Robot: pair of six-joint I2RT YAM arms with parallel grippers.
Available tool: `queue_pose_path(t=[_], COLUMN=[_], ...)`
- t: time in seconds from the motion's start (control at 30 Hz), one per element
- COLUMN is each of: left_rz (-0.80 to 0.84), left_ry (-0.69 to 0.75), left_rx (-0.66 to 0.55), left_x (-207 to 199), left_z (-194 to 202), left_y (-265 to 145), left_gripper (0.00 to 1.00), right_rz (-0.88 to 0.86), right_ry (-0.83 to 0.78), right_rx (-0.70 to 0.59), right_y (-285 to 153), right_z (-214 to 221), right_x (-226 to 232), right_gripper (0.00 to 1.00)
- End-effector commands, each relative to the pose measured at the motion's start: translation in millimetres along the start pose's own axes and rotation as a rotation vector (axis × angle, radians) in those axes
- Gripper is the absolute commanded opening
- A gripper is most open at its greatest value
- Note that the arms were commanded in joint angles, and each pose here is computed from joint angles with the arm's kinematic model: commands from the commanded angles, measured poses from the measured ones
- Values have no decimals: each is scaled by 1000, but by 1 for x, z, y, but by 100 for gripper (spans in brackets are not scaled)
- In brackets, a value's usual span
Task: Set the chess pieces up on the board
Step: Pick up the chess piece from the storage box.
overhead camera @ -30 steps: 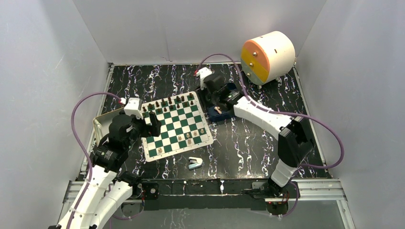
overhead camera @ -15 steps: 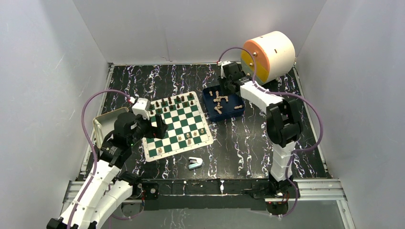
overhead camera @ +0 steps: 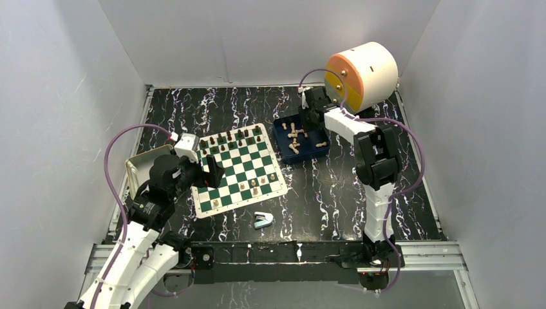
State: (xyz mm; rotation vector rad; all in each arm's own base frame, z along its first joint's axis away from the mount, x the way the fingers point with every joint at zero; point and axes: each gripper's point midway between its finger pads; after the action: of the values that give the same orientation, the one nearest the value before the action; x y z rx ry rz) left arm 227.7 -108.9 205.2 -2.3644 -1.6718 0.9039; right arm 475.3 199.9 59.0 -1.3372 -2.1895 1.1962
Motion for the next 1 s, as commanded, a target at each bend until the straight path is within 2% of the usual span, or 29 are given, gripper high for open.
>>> queue_pose_path(t=[0.0,0.13,0.7,0.87,0.97], left_rz=[-11,-24,-47,-40,-50], left_ry=[14,12,12,15,15], left_rx=[-3,-5,1,8,5], left_x=[2,4,8,7,9], left_z=[-1,-2,-1,0,0], left_y=[-1,0,2,2,2], left_gripper=[87,87,84,81,81], right_rz=[27,19,3,18,22], right_ry=[-13,-18,-22,-69,-80], right_rx=[-63,-79,29,38,15], right_y=[-4,-2,26,26,19], right_z=[-22,-21,8,12,5], right_x=[-7,-5,1,-3,-5], right_gripper=[37,38,39,26,23])
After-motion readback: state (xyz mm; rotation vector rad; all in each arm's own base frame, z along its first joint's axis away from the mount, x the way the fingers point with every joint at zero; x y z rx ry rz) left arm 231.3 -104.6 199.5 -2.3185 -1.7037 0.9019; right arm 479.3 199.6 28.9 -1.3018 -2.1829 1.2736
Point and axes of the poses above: each gripper's point midway between its finger pads, its own y axis out along the fingers, its own x axis along the line the jaws close on, z = x × y, and after that the axes turned 13 degrees about -y, right-handed
